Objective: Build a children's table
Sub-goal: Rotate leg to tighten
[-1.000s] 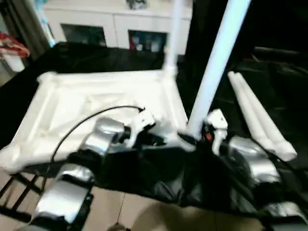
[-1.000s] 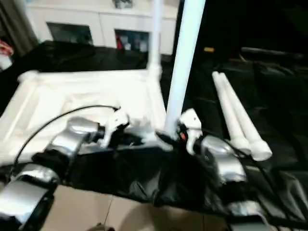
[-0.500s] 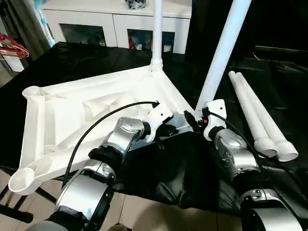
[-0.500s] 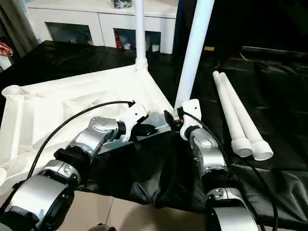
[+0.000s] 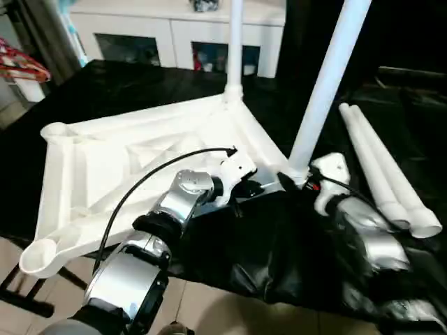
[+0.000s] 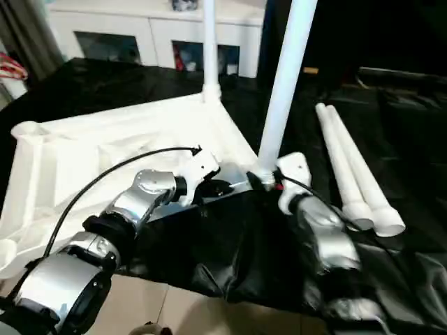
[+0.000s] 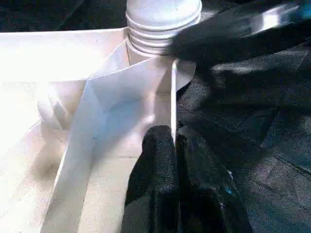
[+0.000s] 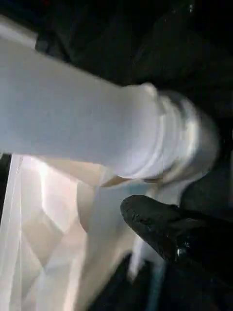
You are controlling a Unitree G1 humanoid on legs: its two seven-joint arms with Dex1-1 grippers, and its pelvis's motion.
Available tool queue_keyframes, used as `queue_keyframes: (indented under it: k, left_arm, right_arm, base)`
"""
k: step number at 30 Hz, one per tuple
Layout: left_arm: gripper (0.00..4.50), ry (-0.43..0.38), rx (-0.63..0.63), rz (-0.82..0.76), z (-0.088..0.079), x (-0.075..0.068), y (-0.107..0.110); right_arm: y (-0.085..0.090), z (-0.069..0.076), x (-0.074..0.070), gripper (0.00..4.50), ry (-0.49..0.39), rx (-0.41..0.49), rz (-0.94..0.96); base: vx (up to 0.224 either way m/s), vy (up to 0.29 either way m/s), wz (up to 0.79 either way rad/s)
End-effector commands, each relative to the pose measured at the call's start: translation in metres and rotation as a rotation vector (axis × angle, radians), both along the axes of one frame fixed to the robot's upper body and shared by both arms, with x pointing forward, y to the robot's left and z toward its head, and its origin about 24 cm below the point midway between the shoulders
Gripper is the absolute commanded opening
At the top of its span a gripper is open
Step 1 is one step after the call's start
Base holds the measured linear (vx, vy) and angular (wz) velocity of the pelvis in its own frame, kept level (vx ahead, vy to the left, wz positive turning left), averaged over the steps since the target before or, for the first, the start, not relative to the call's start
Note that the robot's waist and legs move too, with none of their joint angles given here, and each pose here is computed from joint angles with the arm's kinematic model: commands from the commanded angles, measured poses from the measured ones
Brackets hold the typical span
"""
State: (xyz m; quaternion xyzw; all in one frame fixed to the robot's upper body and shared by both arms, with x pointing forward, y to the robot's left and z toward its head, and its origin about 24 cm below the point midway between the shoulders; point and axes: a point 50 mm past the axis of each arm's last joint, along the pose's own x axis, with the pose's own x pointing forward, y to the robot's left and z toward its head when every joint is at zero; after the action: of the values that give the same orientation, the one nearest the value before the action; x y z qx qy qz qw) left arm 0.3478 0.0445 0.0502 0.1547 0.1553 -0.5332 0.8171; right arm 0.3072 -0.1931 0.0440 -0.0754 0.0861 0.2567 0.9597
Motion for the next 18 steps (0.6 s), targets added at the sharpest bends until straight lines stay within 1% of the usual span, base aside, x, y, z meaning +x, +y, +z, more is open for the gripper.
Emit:
queue_keyframes:
  k: [1,3,4,6,7,8,9,10,11,12,13,14,15,16,18]
  left_arm:
    - [0.00,-0.089,-0.097,-0.027,0.021,0.005,-0.012]
    - [0.00,-0.106,-0.105,-0.014,0.023,0.006,-0.010]
    - [0.28,-0.106,-0.126,-0.004,0.025,0.007,-0.009]
    - [0.28,-0.096,-0.159,-0.006,0.030,0.009,-0.006]
    - [0.45,-0.103,-0.175,-0.005,0.037,0.012,-0.002]
    - [0.63,-0.112,-0.180,-0.001,0.040,0.013,0.000]
    - [0.63,-0.112,-0.180,-0.001,0.040,0.013,0.000]
    - [0.68,-0.144,-0.173,0.039,0.046,0.018,0.006]
    - [0.75,-0.152,-0.171,0.048,0.048,0.020,0.008]
    - [0.75,-0.199,-0.153,0.115,0.059,0.028,0.022]
    - [0.75,-0.221,-0.141,0.153,0.064,0.032,0.031]
    - [0.75,-0.221,-0.141,0.153,0.064,0.032,0.031]
    - [0.75,-0.243,-0.122,0.195,0.069,0.036,0.044]
    - [0.75,-0.253,-0.108,0.218,0.071,0.038,0.050]
    - [0.75,-0.296,-0.018,0.351,0.079,0.045,0.090]
  right_arm:
    - [0.004,0.009,-0.004,3.89,-0.015,0.011,0.076]
    - [0.002,0.011,-0.013,3.89,0.001,0.007,0.125]
    - [0.002,0.011,-0.017,3.90,0.018,0.010,0.153]
    - [0.004,0.010,-0.024,3.90,0.046,0.005,0.206]
    - [0.007,0.008,-0.029,3.90,0.067,-0.004,0.238]
    - [0.008,0.007,-0.031,3.90,0.078,-0.007,0.250]
    - [0.008,0.007,-0.031,3.90,0.078,-0.007,0.250]
    - [0.011,0.006,-0.033,3.90,0.085,-0.011,0.263]
    - [0.012,0.006,-0.034,3.90,0.088,-0.009,0.266]
    - [0.017,0.006,-0.034,3.90,0.094,-0.004,0.275]
    - [0.020,0.006,-0.033,3.90,0.097,-0.002,0.277]
    - [0.020,0.006,-0.033,3.90,0.097,-0.002,0.277]
    - [0.023,0.005,-0.032,3.90,0.104,0.000,0.275]
    - [0.025,0.005,-0.032,3.90,0.106,-0.001,0.276]
    - [0.034,0.001,-0.027,3.90,0.129,-0.001,0.264]
  base:
    - [0.000,0.000,0.00]
    - [0.000,0.000,0.00]
    - [0.000,0.000,0.00]
    - [0.000,0.000,0.00]
    - [0.000,0.000,0.00]
    - [0.000,0.000,0.00]
    - [0.000,0.000,0.00]
    - [0.000,0.000,0.00]
    - [0.000,0.000,0.00]
    - [0.000,0.000,0.00]
    - [0.000,0.000,0.00]
    - [0.000,0.000,0.00]
    - [0.000,0.000,0.00]
    - [0.000,0.000,0.00]
    - [0.000,0.000,0.00]
